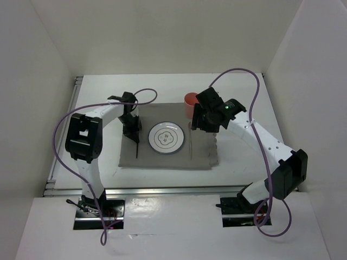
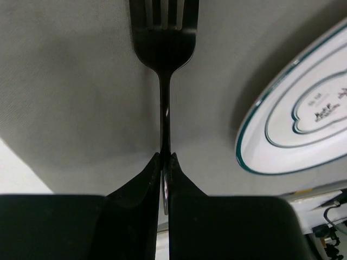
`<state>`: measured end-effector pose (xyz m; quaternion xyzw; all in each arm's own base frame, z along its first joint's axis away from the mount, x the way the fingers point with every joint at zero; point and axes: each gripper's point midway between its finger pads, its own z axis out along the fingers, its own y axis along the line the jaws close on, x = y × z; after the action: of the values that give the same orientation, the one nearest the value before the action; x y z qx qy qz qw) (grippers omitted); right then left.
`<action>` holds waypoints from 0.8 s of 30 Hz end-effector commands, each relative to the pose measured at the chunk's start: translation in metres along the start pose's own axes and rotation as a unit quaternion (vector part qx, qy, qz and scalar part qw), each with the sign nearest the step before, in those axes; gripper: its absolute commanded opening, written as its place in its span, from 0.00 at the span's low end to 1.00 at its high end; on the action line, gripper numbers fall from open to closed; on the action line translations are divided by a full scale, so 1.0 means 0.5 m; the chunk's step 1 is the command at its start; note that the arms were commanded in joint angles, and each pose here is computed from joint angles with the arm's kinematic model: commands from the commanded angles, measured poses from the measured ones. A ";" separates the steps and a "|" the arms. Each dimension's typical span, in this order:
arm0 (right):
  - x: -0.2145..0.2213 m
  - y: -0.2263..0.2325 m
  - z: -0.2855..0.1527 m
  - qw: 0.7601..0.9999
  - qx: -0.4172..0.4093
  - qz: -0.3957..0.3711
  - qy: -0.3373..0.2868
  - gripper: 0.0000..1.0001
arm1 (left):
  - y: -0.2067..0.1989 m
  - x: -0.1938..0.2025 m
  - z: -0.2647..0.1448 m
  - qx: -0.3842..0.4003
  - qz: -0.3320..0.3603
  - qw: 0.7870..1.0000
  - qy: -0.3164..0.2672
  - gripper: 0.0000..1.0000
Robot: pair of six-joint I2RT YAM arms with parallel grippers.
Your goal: Set the dinner table for one person
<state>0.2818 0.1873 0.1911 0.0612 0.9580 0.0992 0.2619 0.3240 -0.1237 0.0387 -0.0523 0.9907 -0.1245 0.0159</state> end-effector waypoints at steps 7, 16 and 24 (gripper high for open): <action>-0.010 -0.006 -0.028 1.000 -0.003 0.007 -0.028 0.68 | -0.001 -0.037 0.016 -0.025 -0.008 0.999 -0.037 0.00; -0.008 -0.007 -0.023 1.000 0.000 0.006 -0.024 0.68 | 0.003 -0.032 0.028 -0.025 0.001 0.999 -0.026 0.37; -0.016 -0.002 -0.032 1.000 -0.003 0.007 -0.029 0.70 | -0.013 -0.034 -0.013 -0.011 0.021 0.999 -0.034 1.00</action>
<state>0.2793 0.1832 0.1926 0.0629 0.9568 0.0962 0.2670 0.3369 -0.1245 0.0283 -0.0475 0.9928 -0.1039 0.0367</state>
